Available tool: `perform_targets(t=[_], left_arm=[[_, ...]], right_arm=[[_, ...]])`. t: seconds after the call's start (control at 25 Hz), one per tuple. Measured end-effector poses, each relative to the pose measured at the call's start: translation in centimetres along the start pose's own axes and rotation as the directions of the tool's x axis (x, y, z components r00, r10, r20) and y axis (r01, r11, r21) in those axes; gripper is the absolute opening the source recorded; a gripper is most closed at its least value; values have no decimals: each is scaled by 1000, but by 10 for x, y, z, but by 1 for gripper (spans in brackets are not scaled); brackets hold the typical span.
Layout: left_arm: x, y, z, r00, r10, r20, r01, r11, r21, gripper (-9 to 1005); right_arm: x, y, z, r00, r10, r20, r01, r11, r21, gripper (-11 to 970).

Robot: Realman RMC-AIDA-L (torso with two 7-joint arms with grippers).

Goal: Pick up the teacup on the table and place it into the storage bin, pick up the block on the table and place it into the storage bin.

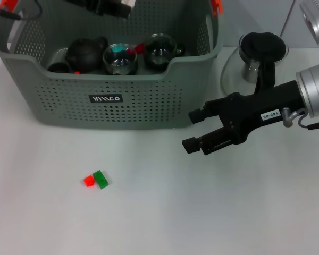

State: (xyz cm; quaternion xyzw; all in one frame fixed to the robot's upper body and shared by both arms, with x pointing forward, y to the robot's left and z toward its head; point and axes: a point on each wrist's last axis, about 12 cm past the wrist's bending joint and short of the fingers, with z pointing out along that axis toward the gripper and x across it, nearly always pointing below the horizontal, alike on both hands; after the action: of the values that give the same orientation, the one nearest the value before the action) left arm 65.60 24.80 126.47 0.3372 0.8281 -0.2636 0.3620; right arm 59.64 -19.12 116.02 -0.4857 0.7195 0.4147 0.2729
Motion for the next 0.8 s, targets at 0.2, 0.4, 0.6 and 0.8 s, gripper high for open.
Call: perform_targets(t=[0.2,0.4,0.6,0.8], left_arm=[[2,10,17,999,18,-43,-24,989,-146,184],[7,15,22,999,5,-38,-12,979,-204,224],[5,14,14,996,60,-61,-74,967,-245,331],[8,-10,-11,979,182,-91,-199,951,-237,452]], right_arm=[[2,1,-1,1000,7,-3,-7,1000,-8,945],[2,1,-1,1000,11,-5,-11,1000,-7,945],[2,1,-1,1000,7,-3,-7,1000,-6,945],[-1,0,1,1000,6,10,-6,1000,-3,945]])
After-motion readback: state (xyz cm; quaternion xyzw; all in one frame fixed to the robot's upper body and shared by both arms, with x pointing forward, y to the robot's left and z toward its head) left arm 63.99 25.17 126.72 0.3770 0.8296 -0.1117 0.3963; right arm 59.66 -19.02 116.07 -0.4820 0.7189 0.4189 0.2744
